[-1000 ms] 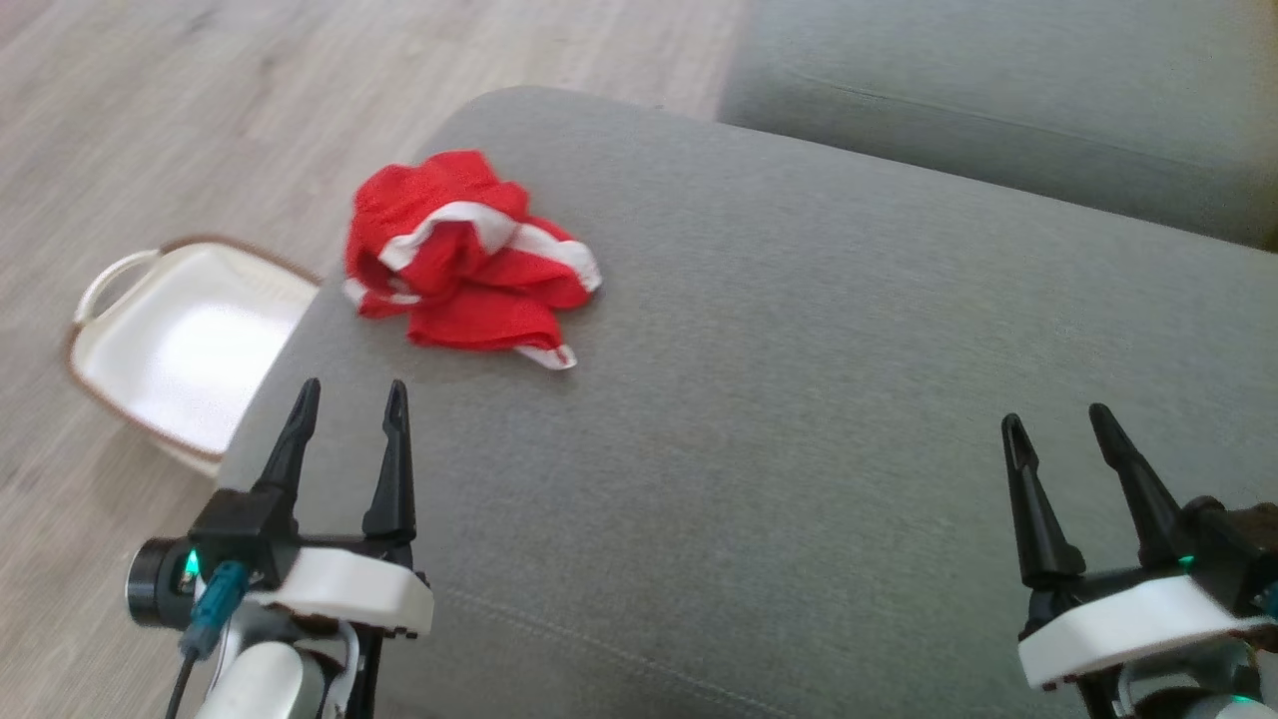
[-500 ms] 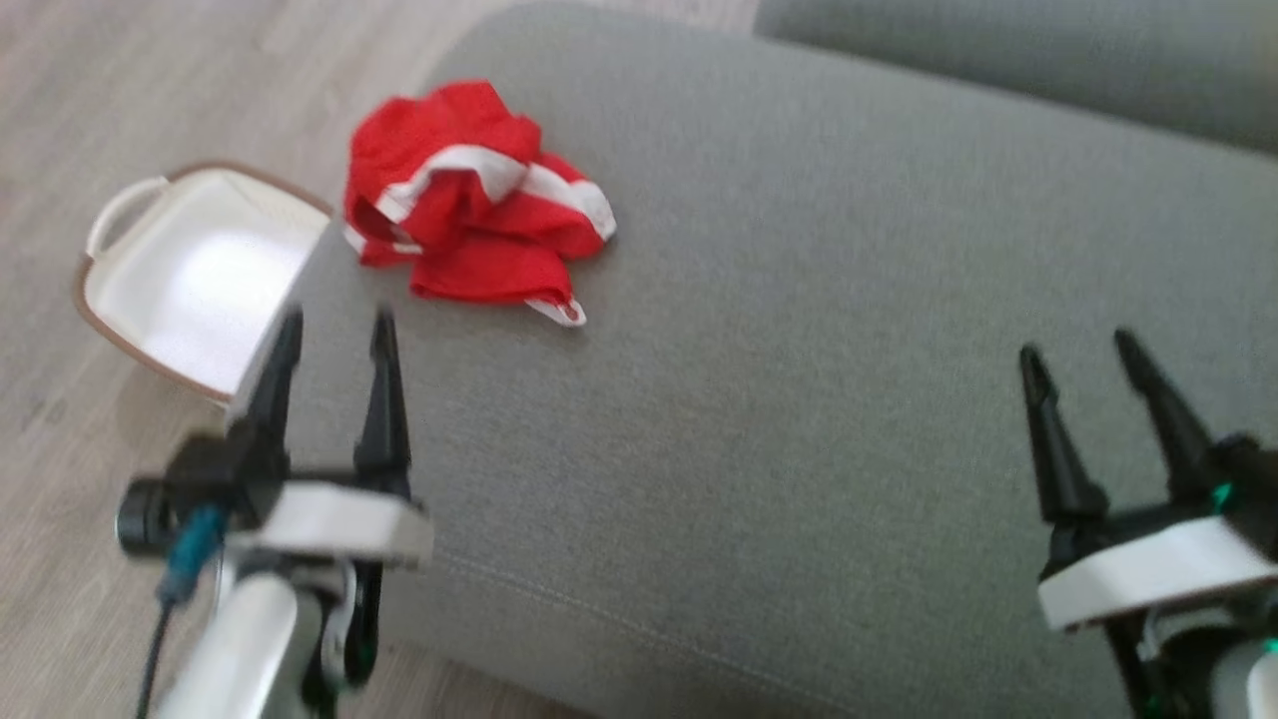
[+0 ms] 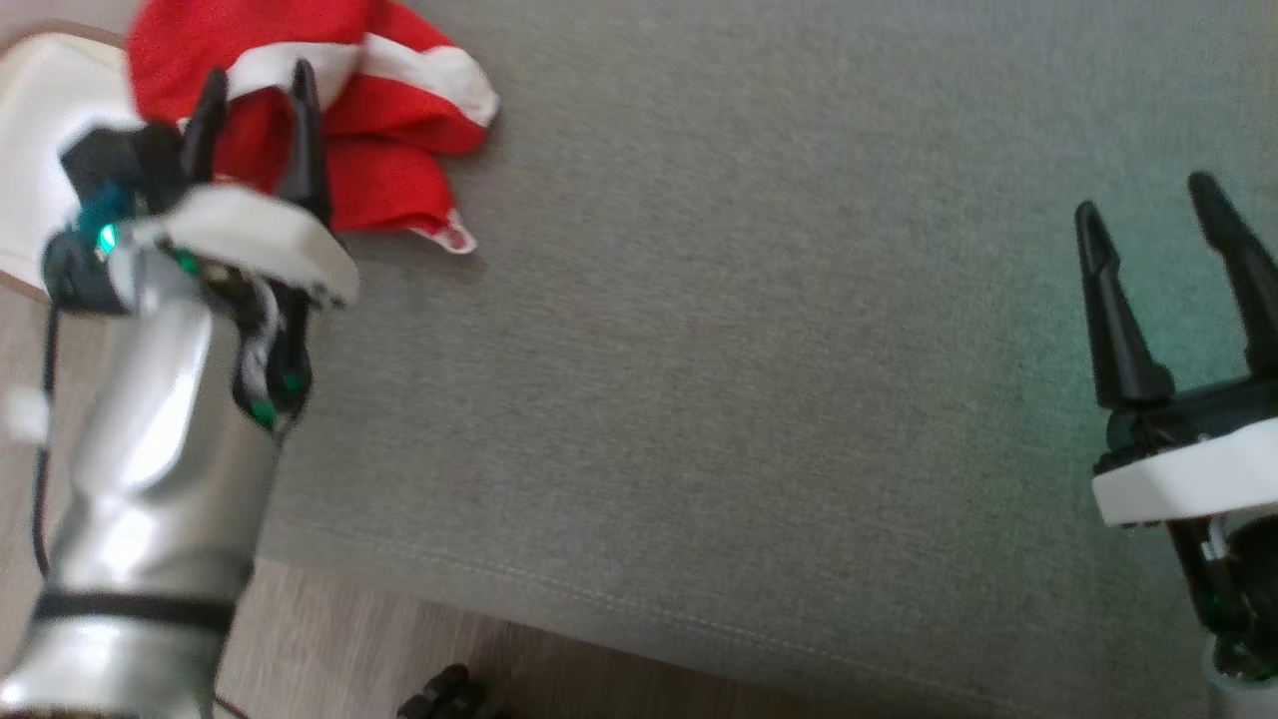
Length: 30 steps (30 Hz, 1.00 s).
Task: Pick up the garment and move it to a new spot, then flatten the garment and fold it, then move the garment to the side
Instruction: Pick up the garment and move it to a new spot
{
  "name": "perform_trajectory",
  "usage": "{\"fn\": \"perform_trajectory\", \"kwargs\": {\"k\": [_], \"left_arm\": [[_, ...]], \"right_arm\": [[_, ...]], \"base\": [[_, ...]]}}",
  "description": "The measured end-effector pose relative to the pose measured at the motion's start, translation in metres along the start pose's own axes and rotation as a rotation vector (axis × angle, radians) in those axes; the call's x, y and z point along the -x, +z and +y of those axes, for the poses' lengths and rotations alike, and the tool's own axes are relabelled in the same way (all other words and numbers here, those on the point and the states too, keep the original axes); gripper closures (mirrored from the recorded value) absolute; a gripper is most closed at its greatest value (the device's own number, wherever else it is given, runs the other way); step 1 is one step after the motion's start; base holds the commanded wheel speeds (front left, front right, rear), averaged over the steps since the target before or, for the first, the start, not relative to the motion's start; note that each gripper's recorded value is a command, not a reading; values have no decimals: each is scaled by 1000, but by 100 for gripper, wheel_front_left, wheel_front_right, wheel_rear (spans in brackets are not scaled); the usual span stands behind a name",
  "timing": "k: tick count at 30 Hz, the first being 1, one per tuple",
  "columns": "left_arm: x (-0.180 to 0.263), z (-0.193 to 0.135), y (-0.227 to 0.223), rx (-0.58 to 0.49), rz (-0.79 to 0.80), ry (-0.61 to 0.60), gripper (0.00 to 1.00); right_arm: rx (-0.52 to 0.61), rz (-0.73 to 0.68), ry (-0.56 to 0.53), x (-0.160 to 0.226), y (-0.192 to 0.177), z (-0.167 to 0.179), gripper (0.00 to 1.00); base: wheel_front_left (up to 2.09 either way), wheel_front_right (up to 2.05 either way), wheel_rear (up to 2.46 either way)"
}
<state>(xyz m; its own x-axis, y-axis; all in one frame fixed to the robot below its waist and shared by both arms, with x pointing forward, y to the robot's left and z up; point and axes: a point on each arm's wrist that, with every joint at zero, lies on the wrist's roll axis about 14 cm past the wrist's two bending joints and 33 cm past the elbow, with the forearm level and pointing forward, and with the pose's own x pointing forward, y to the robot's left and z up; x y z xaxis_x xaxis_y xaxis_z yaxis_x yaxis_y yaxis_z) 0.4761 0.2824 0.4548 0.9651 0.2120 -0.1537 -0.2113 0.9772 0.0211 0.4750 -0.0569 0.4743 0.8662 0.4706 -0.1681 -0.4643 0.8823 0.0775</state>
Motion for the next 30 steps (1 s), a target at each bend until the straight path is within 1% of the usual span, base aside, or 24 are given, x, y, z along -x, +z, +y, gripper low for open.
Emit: {"fn": "perform_trajectory", "kwargs": {"k": [4, 8, 10, 11, 12, 16, 19, 22, 26, 30], "left_arm": [[-30, 4, -40, -41, 171, 5, 0], [-37, 9, -81, -77, 374, 15, 0], [-37, 11, -92, -94, 450, 20, 0], [-37, 12, -95, -98, 481, 20, 53], [-38, 13, -94, -103, 493, 20, 100], [-43, 15, -80, -117, 419, 21, 100], [-44, 14, -61, -127, 323, 15, 100], [-44, 14, -33, -118, 215, 14, 100], [-40, 12, 16, -89, 64, 0, 100], [-21, 13, 61, -65, -79, -20, 100]], "right_arm": [[-9, 33, -23, -4, -16, -14, 0], [-19, 56, -44, -2, -25, -23, 0], [-20, 65, -51, -1, -28, -25, 0], [-20, 67, -53, 0, -29, -25, 0], [-19, 67, -54, 0, -28, -26, 0], [-21, 60, -57, 2, -25, -26, 0], [-12, 31, -59, 5, -15, -25, 0], [-12, 0, -63, 9, -4, -21, 0], [-19, -52, -71, 20, 15, -13, 0], [-19, -90, -86, 39, 31, -5, 0]], "base": [[0, 0, 0], [0, 0, 0], [0, 0, 0], [0, 0, 0], [0, 0, 0], [0, 0, 0], [0, 0, 0], [0, 0, 0], [0, 0, 0], [0, 0, 0]]}}
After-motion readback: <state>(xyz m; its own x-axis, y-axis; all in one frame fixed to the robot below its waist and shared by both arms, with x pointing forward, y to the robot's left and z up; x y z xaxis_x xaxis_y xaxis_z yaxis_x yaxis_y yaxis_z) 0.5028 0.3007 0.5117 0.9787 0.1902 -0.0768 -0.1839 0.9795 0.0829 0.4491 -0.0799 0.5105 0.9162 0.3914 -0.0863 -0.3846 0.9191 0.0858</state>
